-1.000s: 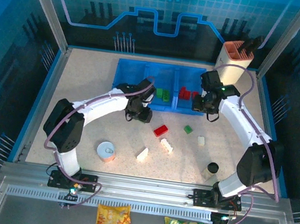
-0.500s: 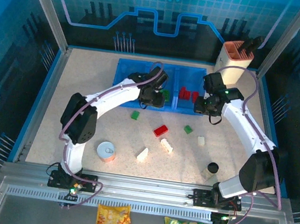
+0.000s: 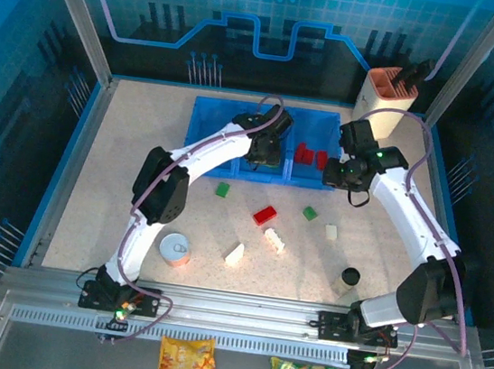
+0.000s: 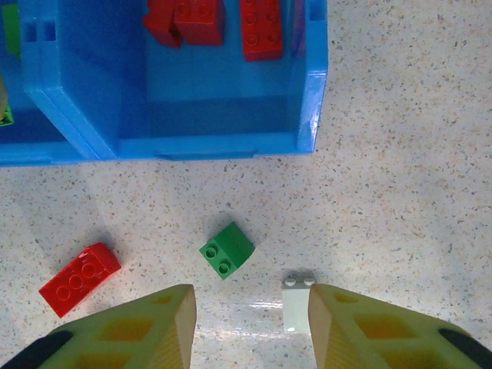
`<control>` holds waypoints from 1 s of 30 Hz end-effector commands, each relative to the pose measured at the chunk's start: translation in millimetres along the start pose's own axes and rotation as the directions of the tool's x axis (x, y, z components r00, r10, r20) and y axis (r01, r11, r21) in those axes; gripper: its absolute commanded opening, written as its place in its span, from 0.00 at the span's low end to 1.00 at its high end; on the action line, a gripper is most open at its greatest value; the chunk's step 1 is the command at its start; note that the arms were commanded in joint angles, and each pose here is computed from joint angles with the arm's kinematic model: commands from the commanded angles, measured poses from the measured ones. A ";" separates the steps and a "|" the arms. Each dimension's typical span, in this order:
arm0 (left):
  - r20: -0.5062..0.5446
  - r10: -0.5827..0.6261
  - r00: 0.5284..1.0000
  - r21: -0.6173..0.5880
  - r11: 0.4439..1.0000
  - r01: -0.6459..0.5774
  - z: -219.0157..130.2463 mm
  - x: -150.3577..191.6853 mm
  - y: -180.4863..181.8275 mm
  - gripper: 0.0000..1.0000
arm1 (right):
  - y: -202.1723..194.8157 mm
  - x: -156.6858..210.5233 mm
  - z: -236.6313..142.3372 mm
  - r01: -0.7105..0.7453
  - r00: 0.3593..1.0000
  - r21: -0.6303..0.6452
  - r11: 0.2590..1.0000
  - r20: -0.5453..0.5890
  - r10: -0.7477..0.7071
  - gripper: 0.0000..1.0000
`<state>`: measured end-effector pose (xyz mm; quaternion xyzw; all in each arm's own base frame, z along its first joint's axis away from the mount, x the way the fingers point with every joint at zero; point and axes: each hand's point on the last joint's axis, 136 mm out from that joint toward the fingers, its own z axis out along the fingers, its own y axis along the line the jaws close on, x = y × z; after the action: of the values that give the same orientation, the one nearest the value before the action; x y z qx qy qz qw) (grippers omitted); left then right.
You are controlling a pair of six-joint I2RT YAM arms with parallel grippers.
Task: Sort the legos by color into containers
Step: Place the lego in the container.
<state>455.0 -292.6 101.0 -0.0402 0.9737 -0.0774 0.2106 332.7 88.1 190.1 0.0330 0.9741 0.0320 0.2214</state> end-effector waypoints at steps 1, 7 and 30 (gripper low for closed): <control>-0.006 -0.012 1.000 -0.064 0.998 0.012 7.3 -0.1 9.0 0.43 | -9.6 6.1 -7.3 0.008 1.000 0.019 1.000 -0.007 -0.007 0.44; -0.033 -0.031 0.999 -0.082 0.996 0.029 24.4 4.2 16.3 0.44 | -11.9 8.6 -8.5 0.005 1.000 0.016 1.000 -0.005 -0.005 0.44; -0.039 -0.050 0.998 -0.034 0.998 0.048 16.4 1.7 15.3 0.55 | -10.5 17.5 -1.2 0.002 0.999 0.001 1.000 -0.033 -0.002 0.44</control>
<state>458.4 -278.6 51.8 -0.0622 0.9824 -0.0430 0.1706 322.0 82.9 181.1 0.0309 0.9774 0.0289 0.2070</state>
